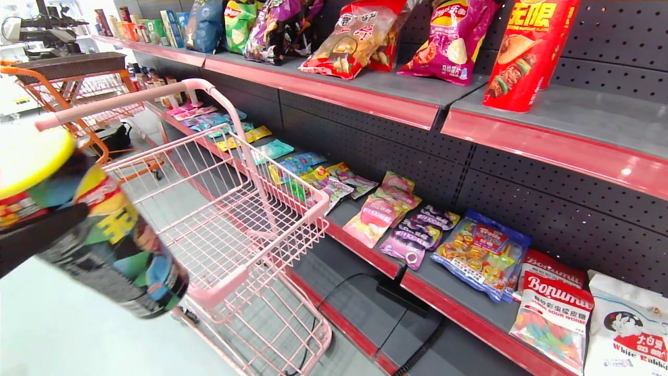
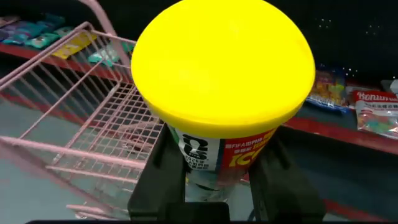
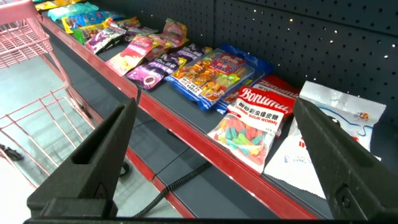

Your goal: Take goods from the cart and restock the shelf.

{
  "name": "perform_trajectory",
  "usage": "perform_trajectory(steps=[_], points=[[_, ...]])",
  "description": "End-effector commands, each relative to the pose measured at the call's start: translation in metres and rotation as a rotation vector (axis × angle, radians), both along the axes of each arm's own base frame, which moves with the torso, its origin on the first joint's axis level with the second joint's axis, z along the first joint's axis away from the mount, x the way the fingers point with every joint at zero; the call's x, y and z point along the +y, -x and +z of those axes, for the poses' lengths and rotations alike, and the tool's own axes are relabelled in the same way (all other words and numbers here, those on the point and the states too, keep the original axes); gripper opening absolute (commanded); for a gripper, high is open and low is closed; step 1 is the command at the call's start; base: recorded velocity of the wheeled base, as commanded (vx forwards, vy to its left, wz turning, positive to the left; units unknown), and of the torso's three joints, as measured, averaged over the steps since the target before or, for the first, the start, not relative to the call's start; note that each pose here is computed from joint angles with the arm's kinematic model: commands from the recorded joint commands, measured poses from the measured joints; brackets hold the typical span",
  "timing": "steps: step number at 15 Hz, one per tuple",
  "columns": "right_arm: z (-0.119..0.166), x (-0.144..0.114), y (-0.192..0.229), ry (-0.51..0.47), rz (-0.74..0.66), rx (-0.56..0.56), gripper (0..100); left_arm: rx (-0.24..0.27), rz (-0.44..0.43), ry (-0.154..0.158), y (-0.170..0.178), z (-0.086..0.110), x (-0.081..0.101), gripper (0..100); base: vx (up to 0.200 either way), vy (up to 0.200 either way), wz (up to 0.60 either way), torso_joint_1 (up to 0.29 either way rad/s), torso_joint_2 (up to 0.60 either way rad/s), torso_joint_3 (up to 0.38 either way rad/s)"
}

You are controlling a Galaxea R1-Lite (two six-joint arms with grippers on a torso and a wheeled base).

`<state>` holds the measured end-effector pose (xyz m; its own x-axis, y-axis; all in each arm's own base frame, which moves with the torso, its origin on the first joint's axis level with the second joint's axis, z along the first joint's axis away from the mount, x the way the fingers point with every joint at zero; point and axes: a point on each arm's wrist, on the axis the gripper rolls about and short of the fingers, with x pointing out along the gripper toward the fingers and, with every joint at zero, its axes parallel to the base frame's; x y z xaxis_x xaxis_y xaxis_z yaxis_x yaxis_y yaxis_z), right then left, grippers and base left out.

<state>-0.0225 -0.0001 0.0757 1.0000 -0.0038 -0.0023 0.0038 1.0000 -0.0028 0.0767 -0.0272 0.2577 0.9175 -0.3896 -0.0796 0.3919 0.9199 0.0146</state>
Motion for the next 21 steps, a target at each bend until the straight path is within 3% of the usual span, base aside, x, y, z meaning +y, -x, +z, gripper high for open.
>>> perform_trajectory(steps=[1,3,4,8,15,21], points=[[0.000,0.000,0.000,0.000,0.001,-0.001,100,-0.138,0.079,0.040,0.078,-0.015,0.028,0,0.000,0.000,0.00,0.000,0.00,0.000],[0.000,0.000,0.000,0.000,0.001,-0.001,100,-0.145,0.107,0.042,0.085,-0.018,0.030,0,0.000,0.000,0.00,0.000,0.00,0.000],[0.000,0.000,0.000,0.000,0.001,-0.001,100,-0.149,0.167,0.043,0.094,-0.024,0.035,0,0.000,0.000,0.00,0.000,0.00,0.000],[0.000,0.000,0.000,0.000,0.001,-0.001,100,-0.123,0.191,0.032,0.103,-0.034,0.038,0,0.000,0.000,0.00,0.018,-0.10,-0.077],[0.000,0.000,0.000,0.000,0.002,-0.001,100,-0.098,0.220,0.020,0.110,-0.055,0.041,0,0.000,0.000,0.00,0.122,-0.44,-0.329],[0.000,0.000,0.000,0.000,0.002,-0.001,100,-0.076,0.260,0.008,0.107,-0.058,0.041,0,0.000,0.000,0.00,0.178,-0.52,-0.349]])
